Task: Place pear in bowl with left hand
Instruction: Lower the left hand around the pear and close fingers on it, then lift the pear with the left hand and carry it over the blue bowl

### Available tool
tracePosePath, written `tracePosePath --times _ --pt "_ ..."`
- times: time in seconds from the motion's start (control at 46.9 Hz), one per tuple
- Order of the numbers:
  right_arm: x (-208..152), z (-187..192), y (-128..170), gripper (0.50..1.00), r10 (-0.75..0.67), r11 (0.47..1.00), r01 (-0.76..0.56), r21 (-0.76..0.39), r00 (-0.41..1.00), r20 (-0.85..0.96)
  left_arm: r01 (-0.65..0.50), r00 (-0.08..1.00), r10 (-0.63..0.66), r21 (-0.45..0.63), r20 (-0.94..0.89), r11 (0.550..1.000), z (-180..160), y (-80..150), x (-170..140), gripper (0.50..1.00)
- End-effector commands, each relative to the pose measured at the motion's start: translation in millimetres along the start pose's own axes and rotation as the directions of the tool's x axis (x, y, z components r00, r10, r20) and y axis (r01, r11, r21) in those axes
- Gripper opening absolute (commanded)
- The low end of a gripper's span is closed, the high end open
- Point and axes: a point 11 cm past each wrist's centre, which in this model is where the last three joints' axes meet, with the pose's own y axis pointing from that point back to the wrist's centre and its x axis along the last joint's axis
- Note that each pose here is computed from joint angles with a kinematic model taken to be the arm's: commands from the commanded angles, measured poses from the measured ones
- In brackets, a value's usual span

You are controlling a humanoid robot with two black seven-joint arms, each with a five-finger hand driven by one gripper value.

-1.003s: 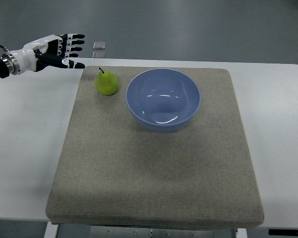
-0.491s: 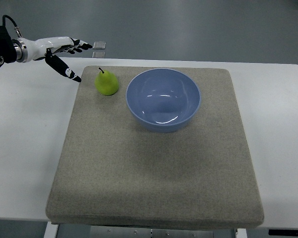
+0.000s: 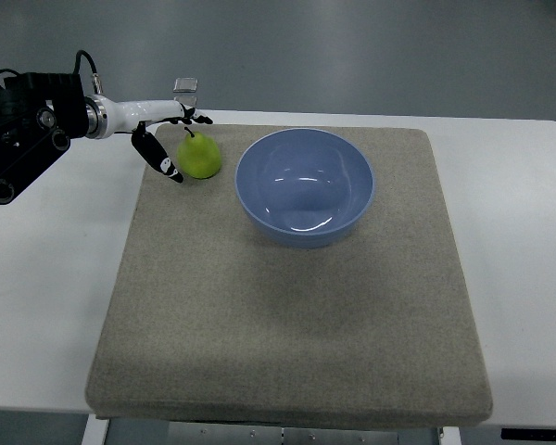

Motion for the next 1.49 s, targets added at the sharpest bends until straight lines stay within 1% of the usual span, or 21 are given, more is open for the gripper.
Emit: tracePosePath --times 0.0,0.085,0.192,0.256,0.384,0.555,0.704,0.832,0.854,0.896,0.96,1.046,1.174,1.216,1.28,1.345,1.409,1.43,1.473 --pt "0 0 0 0.926 0.0 1.0 0.0 0.0 1.0 0.0 -0.018 0.999 0.017 0.016 0.027 1.0 -3 -4 -5 0.994" --pt "0 0 0 0.926 0.001 1.0 -0.001 0.0 1.0 0.0 -0.029 0.998 0.027 0.024 0.051 0.999 -4 -7 -11 0.994" --pt "0 0 0 0.926 0.0 1.0 0.0 0.0 1.0 0.0 -0.062 0.996 0.061 0.021 0.059 0.998 -3 -8 -10 0.994" --pt "0 0 0 0.926 0.0 1.0 0.0 0.0 1.0 0.0 -0.055 0.997 0.054 0.015 0.056 0.998 1 -14 -15 0.994" --pt "0 0 0 0.926 0.0 1.0 0.0 0.0 1.0 0.0 -0.045 0.998 0.044 0.032 0.045 0.998 -2 -20 -21 0.994" --pt "0 0 0 0.926 0.001 1.0 -0.001 0.0 1.0 0.0 -0.044 0.998 0.043 0.036 0.045 0.998 -2 -21 -22 0.994" --pt "0 0 0 0.926 0.0 1.0 0.0 0.0 1.0 0.0 -0.044 0.998 0.042 0.035 0.047 0.998 -2 -22 -23 0.988" --pt "0 0 0 0.926 0.0 1.0 0.0 0.0 1.0 0.0 -0.071 0.996 0.069 0.031 0.064 0.997 1 -26 -25 0.969" --pt "0 0 0 0.926 0.001 1.0 -0.001 0.0 1.0 0.0 -0.072 0.995 0.069 0.032 0.07 0.997 1 -27 -27 0.958" --pt "0 -1 0 0.926 -0.001 1.0 0.001 0.001 1.0 0.0 -0.074 0.994 0.071 0.032 0.085 0.997 2 -29 -31 0.917" --pt "0 0 0 0.926 0.001 1.0 -0.001 0.0 1.0 0.0 -0.08 0.991 0.076 0.036 0.107 0.996 1 -30 -34 0.84" --pt "0 0 0 0.926 0.001 1.0 -0.001 0.0 1.0 0.0 -0.092 0.989 0.087 0.036 0.124 0.995 1 -30 -35 0.769" --pt "0 0 0 0.924 0.0 1.0 0.0 0.0 1.0 0.0 -0.093 0.988 0.088 0.035 0.124 0.995 1 -30 -35 0.617" --pt "0 0 0 0.926 0.001 1.0 -0.001 0.0 1.0 0.0 -0.095 0.988 0.09 0.036 0.123 0.995 0 -30 -34 0.596" --pt "0 0 0 0.926 0.0 1.0 0.0 0.0 1.0 0.0 -0.099 0.988 0.094 0.034 0.123 0.994 2 -30 -32 0.585" --pt "0 -1 0 0.926 -0.001 1.0 0.001 0.001 1.0 0.0 -0.102 0.988 0.097 0.033 0.121 0.994 2 -30 -31 0.538" --pt "0 0 0 0.926 0.0 1.0 0.0 0.0 1.0 0.0 -0.104 0.988 0.1 0.032 0.121 0.994 2 -30 -30 0.508" --pt "0 0 0 0.926 0.001 1.0 -0.001 0.0 1.0 0.0 -0.104 0.988 0.1 0.03 0.122 0.994 3 -30 -30 0.5" --pt "0 0 0 0.926 0.0 1.0 0.0 0.0 1.0 0.0 -0.107 0.987 0.102 0.029 0.122 0.994 4 -30 -28 0.5"
